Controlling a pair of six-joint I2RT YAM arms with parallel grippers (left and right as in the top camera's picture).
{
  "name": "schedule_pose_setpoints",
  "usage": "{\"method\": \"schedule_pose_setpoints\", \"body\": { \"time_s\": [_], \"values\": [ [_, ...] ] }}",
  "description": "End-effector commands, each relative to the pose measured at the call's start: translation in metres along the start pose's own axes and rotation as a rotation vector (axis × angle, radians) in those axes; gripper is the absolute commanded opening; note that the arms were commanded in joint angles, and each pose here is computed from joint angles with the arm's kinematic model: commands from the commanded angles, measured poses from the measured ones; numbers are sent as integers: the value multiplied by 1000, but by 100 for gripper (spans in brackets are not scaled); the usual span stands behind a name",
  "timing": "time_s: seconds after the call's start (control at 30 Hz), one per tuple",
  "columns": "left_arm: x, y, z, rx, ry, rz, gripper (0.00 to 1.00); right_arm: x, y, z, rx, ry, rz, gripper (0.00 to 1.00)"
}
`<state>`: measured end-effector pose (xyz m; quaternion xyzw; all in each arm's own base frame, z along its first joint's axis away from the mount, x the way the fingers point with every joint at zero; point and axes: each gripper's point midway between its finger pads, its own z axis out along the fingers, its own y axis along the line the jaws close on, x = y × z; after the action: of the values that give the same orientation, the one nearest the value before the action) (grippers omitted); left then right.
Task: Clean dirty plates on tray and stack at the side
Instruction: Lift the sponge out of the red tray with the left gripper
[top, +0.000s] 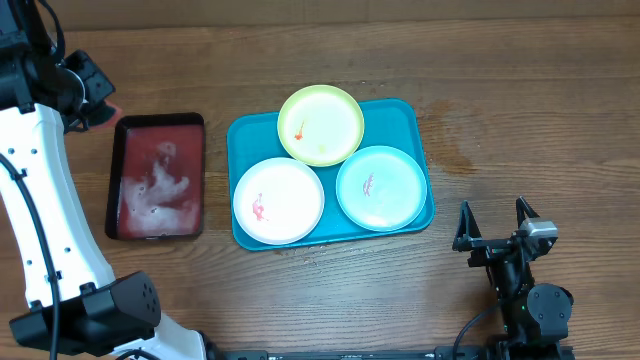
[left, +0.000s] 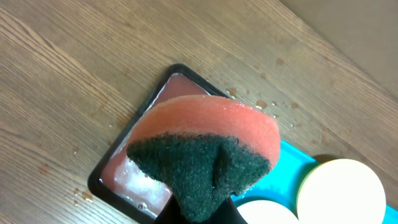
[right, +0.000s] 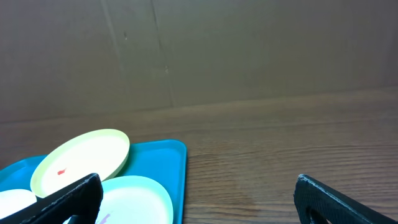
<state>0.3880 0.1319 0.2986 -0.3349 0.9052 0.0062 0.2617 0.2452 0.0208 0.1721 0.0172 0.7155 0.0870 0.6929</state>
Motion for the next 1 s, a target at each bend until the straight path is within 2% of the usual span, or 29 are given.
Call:
{"method": "schedule_pose_setpoints", "body": {
  "time_s": [0.0,0.2,0.3,0.4,0.5,0.67,0.8,0.87,0.97],
  "values": [
    [30,6,51,-41,161,20,4,2,-1,0,7,-2,-4,100],
    [99,33,159,-148,398,37,4,2,-1,0,6,-2,-4,100],
    [124,47,179,-192,514,27,4,2,-1,0,6,-2,-4,100],
    [115,45,169,-151,522,-8,4,2,-1,0,6,-2,-4,100],
    [87,33,137,-66,457,-34,4,2,-1,0,6,-2,-4,100],
    [43,1,64,126,256,83,4,2,-1,0,6,-2,-4,100],
    [39,-4,34,118,171,126,4,2,-1,0,6,-2,-4,100],
    [43,-2,39,67,170,153,4,2,-1,0,6,-2,-4,100],
    [66,2,71,-5,236,179,4,2,-1,0,6,-2,-4,100]
  ]
}}
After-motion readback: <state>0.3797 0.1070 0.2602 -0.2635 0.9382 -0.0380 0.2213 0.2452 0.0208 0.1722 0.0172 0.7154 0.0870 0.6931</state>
